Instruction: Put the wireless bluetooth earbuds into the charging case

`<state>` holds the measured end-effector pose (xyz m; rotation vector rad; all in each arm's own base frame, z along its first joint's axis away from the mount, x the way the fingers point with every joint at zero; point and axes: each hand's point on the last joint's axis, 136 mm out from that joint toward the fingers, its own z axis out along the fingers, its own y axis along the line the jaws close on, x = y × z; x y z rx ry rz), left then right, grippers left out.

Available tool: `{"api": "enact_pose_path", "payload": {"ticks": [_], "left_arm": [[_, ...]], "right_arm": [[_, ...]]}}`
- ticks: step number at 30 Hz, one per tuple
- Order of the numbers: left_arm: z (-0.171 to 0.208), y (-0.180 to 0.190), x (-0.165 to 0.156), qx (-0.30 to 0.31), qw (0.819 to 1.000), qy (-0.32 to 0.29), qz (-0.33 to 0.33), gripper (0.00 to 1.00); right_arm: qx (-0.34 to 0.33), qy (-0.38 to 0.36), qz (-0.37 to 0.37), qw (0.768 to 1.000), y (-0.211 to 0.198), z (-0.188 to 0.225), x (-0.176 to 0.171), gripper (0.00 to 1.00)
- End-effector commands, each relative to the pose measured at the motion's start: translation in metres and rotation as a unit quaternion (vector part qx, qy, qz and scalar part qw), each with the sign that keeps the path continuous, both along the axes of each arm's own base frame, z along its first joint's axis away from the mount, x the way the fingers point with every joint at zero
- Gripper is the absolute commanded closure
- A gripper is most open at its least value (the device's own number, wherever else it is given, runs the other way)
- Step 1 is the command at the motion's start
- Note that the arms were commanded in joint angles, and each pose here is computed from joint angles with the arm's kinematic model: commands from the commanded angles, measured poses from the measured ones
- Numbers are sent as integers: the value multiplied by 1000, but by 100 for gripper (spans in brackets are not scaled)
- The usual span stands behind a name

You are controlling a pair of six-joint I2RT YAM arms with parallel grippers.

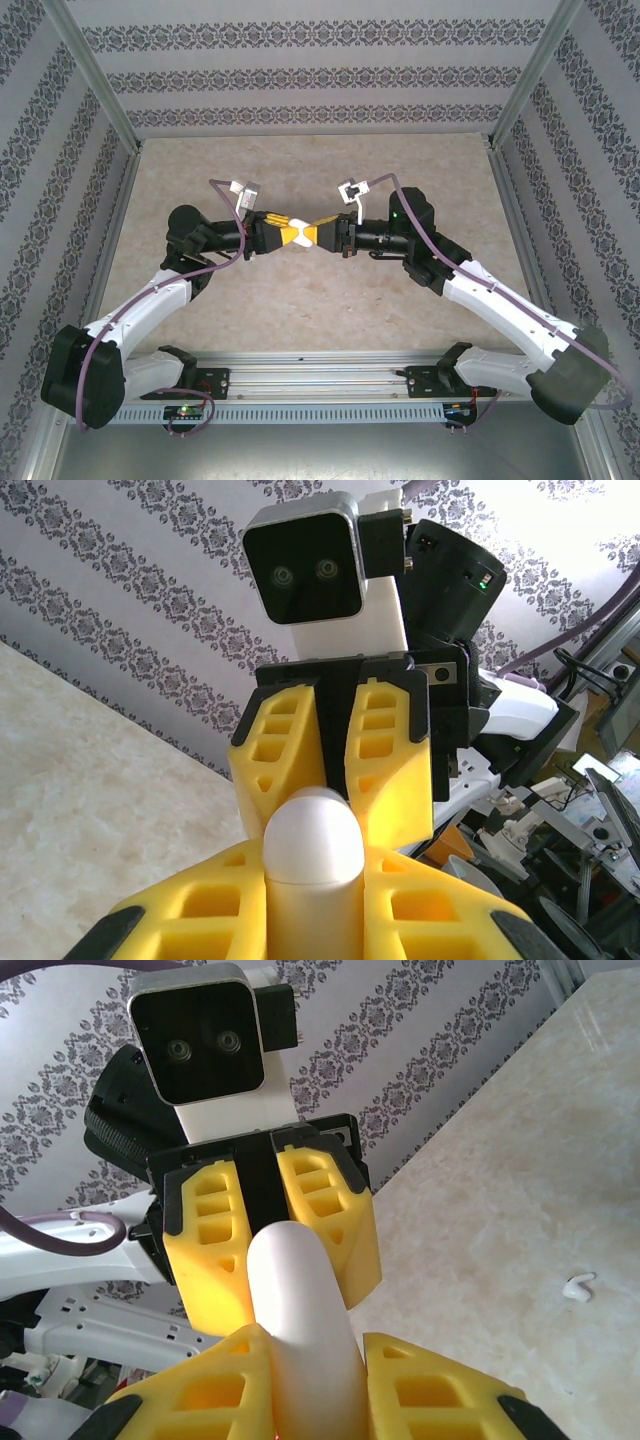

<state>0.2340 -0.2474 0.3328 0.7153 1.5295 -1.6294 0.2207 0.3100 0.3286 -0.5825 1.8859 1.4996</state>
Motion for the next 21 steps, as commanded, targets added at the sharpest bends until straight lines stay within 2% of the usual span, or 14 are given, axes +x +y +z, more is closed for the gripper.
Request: {"api": "enact_pose_path", "payload": {"ticks": [1, 10, 17, 21], "left_arm": [[19, 0, -8, -10, 998, -57, -12, 91], [22, 0, -8, -14, 998, -68, -10, 91], [14, 1, -1, -3, 997, -71, 14, 91], [11, 2, 4, 5, 997, -75, 34, 91]], "right_arm": [[29, 8, -25, 999, -9, 21, 13, 72], [11, 75, -139, 987, -43, -8, 49, 61], [38, 119, -141, 982, -44, 1, 39, 42], [31, 94, -137, 986, -37, 1, 14, 32]]}}
